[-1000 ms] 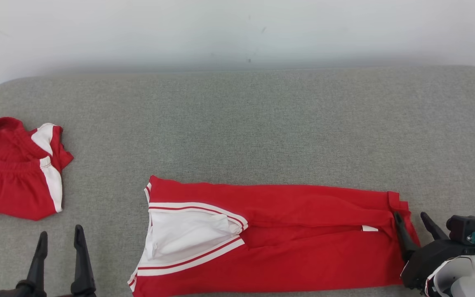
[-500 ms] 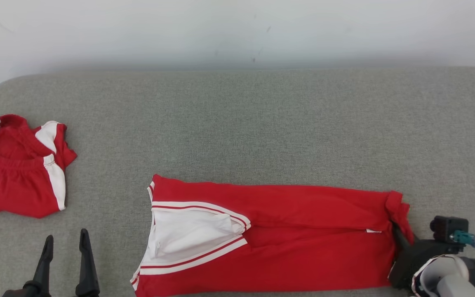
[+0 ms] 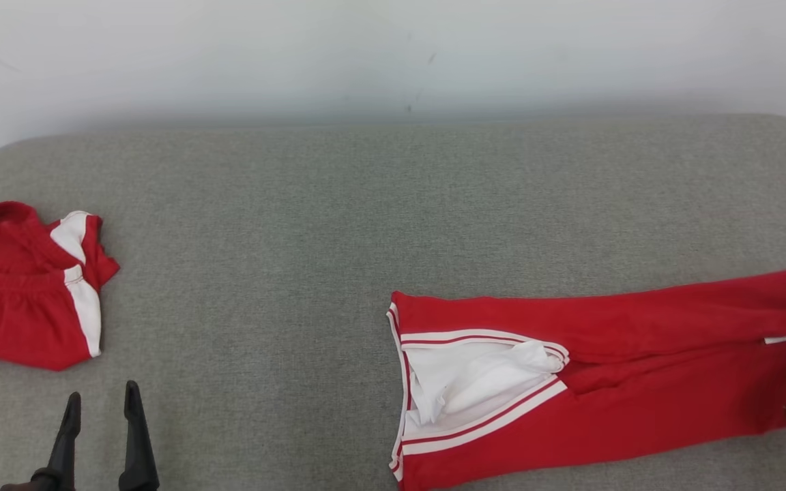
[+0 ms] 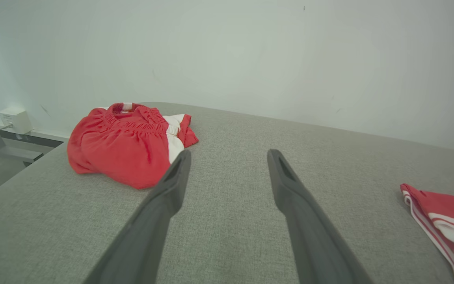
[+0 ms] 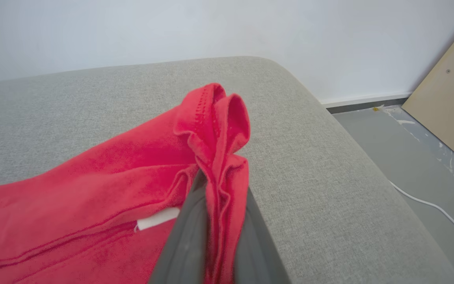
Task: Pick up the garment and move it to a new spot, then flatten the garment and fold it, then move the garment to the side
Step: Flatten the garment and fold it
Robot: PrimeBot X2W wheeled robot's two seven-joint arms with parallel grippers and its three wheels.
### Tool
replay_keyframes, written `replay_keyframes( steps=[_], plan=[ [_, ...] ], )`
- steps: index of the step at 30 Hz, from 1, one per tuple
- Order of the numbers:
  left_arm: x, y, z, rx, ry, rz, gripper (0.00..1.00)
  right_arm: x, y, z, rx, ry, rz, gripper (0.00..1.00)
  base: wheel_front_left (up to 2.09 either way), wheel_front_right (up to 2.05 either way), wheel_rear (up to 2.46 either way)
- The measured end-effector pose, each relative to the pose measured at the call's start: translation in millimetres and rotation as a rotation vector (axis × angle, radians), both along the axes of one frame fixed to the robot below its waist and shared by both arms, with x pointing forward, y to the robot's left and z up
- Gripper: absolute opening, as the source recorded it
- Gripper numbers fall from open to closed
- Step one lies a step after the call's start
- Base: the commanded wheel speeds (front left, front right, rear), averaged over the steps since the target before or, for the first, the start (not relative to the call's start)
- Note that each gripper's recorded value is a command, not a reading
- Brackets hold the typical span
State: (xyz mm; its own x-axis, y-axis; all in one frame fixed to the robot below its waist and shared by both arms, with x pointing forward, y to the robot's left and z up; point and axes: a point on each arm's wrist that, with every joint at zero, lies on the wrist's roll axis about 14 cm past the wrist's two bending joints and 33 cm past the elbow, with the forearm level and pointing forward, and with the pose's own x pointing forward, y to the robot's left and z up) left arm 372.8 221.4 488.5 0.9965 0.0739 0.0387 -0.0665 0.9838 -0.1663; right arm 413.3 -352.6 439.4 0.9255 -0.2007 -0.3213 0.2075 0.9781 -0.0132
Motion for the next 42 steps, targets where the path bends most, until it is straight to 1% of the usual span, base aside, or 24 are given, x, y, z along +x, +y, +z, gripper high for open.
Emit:
replay_keyframes(
  steps=[3, 6, 9, 18, 19, 25, 30, 42],
  plan=[
    [0.2, 1.3, -0.3, 0.000, 0.001, 0.004, 1.00, 4.9, 12.4, 7.2, 0.006, -0.029, 0.031, 0.00, 0.00, 0.00, 0.00],
    [1.3, -1.9, -0.7, -0.001, 0.001, -0.004, 1.00, 12.9, 39.1, 16.2, 0.043, -0.082, 0.080, 0.00, 0.00, 0.00, 0.00],
    [3.3, -5.3, 0.8, -0.005, -0.004, -0.012, 1.00, 17.3, 75.4, 22.3, 0.093, -0.123, 0.150, 0.00, 0.00, 0.00, 0.00],
    [6.9, -13.7, 3.8, -0.010, -0.014, -0.037, 1.00, 12.2, 196.3, 31.8, 0.242, -0.161, 0.393, 0.00, 0.00, 0.00, 0.00],
    [6.3, -13.4, 2.3, -0.011, -0.009, -0.036, 1.00, 10.1, 218.4, 34.7, 0.277, -0.165, 0.433, 0.00, 0.00, 0.00, 0.00],
    [3.5, -9.3, -1.5, -0.012, 0.003, -0.022, 1.00, 1.9, 276.7, 40.7, 0.366, -0.167, 0.535, 0.00, 0.00, 0.00, 0.00],
    [1.0, -5.5, -2.4, -0.012, 0.007, -0.010, 1.00, -8.0, 310.5, 36.8, 0.408, -0.139, 0.606, 0.00, 0.00, 0.00, 0.00],
    [-4.5, -0.1, -3.5, -0.013, 0.012, 0.007, 1.00, -18.1, 346.6, 25.9, 0.472, -0.104, 0.683, 0.00, 0.00, 0.00, 0.00]
  ],
)
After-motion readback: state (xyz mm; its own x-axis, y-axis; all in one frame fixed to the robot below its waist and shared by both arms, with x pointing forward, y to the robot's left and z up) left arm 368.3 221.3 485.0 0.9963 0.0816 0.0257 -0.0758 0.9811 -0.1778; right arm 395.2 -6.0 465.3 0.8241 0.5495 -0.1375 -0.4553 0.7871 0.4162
